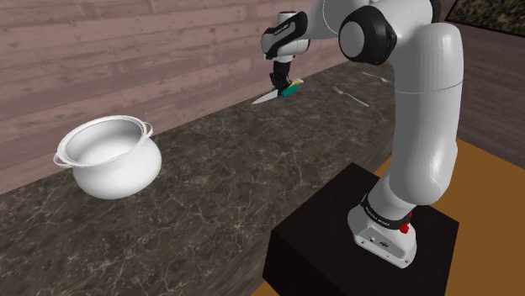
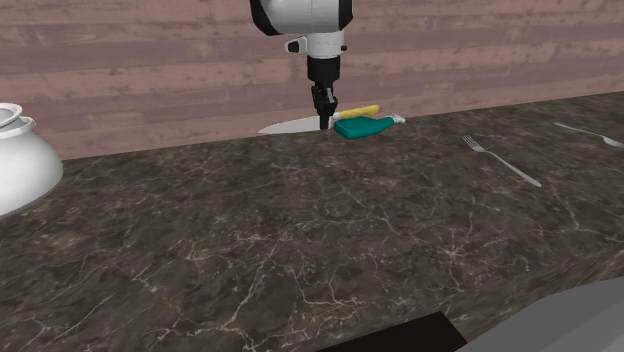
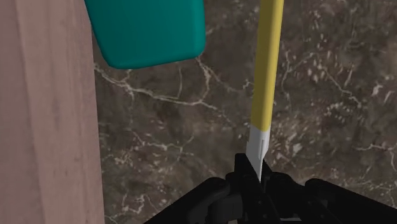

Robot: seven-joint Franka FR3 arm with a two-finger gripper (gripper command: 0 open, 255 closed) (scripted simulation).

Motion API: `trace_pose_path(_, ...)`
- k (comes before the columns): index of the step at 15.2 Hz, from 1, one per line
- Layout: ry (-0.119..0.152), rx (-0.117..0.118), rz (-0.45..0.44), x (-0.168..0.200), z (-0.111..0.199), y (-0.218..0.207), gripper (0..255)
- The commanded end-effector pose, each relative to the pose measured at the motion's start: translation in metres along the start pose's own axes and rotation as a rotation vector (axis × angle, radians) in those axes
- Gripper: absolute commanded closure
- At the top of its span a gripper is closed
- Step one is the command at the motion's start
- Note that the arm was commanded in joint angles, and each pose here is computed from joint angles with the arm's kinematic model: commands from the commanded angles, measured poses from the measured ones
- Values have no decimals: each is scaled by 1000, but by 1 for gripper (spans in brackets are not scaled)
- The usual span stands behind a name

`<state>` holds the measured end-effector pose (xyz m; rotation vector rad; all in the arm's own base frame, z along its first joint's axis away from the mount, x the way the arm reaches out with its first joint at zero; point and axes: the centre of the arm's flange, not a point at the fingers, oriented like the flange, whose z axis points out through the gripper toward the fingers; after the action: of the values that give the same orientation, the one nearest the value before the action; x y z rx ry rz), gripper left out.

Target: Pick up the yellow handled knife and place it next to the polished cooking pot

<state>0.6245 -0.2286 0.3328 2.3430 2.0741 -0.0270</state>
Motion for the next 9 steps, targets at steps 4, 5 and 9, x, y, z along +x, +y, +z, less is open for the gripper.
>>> trace_pose_path(4, 0, 0, 0, -1, -26, 0, 255)
trace_pose_path(5, 0, 0, 0, -1, -31, 0, 255)
trace_pose_path(9, 0, 0, 0, -1, -52, 0, 255)
